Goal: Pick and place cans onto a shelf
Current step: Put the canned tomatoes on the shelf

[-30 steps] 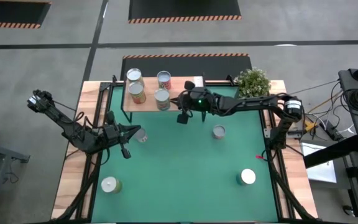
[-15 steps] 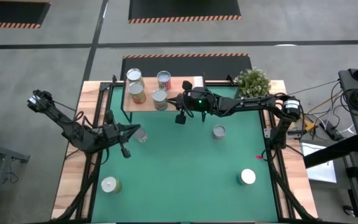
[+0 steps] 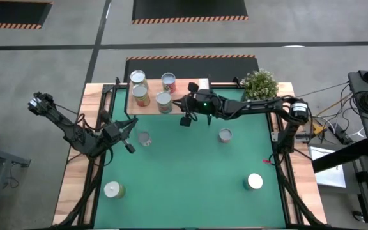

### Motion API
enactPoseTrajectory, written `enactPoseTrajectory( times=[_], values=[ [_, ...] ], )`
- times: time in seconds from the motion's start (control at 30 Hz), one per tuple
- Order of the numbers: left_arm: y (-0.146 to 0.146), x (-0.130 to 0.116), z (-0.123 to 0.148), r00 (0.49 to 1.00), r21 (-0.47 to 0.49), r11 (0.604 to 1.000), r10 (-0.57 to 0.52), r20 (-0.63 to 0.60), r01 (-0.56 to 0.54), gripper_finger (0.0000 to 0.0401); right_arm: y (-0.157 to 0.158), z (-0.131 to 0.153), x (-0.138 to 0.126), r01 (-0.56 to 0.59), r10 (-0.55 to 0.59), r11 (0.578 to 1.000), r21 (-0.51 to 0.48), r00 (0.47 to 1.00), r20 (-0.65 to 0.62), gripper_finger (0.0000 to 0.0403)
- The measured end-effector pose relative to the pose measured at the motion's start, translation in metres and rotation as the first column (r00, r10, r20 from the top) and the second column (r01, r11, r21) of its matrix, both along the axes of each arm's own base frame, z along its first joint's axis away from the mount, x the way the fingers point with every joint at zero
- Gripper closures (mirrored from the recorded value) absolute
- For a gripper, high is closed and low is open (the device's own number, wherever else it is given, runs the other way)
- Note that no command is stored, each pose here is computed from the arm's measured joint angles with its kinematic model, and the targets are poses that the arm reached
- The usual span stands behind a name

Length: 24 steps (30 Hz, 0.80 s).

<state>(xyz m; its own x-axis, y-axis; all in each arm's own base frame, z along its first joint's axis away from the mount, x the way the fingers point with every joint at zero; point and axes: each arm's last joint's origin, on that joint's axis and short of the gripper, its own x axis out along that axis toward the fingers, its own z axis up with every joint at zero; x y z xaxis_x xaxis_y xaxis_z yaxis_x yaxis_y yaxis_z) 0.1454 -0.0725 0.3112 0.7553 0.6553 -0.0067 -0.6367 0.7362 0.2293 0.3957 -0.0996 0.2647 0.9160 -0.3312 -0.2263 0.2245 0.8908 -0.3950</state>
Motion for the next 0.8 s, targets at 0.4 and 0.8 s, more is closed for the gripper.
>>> enactPoseTrajectory(
  times=[0.4,0.8],
  values=[
    [0.0,-0.001,0.0,1.0,0.0,1.0,0.0,0.0,0.0,0.0401,-0.006,-0.001,0.036,-0.015,0.015,0.999,-0.028,1.0,-0.028,0.039],
    [0.0,0.001,-0.001,1.0,-0.001,1.0,0.0,-0.004,0.0,0.0401,-0.013,0.015,0.037,0.038,-0.042,0.996,-0.077,0.998,-0.056,0.039]
  ],
)
